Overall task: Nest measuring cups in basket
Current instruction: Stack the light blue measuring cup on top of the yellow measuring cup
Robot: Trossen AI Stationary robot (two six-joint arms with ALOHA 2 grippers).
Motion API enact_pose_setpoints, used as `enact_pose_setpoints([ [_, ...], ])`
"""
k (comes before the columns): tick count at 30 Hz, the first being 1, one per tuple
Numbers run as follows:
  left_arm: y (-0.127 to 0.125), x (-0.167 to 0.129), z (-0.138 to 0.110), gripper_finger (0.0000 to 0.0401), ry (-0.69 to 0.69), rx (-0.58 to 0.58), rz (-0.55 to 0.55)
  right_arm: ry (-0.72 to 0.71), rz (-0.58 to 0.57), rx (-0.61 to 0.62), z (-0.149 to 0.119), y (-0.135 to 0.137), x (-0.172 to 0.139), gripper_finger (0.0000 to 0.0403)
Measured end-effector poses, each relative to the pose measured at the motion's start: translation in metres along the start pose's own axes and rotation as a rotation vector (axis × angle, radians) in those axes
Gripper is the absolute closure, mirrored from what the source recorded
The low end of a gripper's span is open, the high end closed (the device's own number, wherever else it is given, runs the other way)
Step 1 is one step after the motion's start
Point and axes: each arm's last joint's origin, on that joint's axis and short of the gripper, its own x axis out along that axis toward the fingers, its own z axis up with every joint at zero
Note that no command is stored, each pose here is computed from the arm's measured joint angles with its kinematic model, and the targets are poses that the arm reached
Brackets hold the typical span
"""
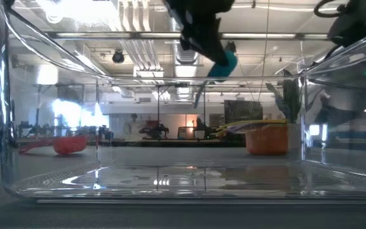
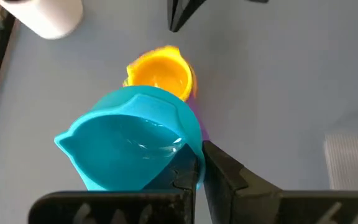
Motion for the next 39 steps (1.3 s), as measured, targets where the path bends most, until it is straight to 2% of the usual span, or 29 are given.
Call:
enact_pose_setpoints([
  [6, 0.002, -0.013, -0.026, 0.0401, -0.027, -0.05, -0.001, -0.002, 0.065, -0.001, 0.008, 0.008, 0.018, 0.0394],
  [10, 0.0, -0.018, -0.037, 0.0401, -0.011, -0.055, -0.003, 0.021, 0.044, 0.011, 0.01, 0.007, 0.033, 0.0394],
  [16, -0.003, -0.021, -0.037, 0.0401, 0.004, -0.043, -0.01, -0.02, 0.176, 0.025, 0.021, 0.015, 0.053, 0.0394],
  [21, -0.003, -0.021, -0.038, 0.0401, 0.009, -0.029, -0.01, 0.011, 0.17, 0.001, 0.025, 0.021, 0.068, 0.0394],
  [33, -0.006, -0.009, -0.027, 0.0401, 0.041, 0.137, -0.053, -0.051, 0.173, -0.072, 0.049, 0.048, 0.097, 0.0394],
  [39, -0.004, 0.009, -0.023, 0.0401, 0.213, 0.266, 0.08, -0.016, 0.2, -0.11, 0.052, 0.047, 0.074, 0.0394],
])
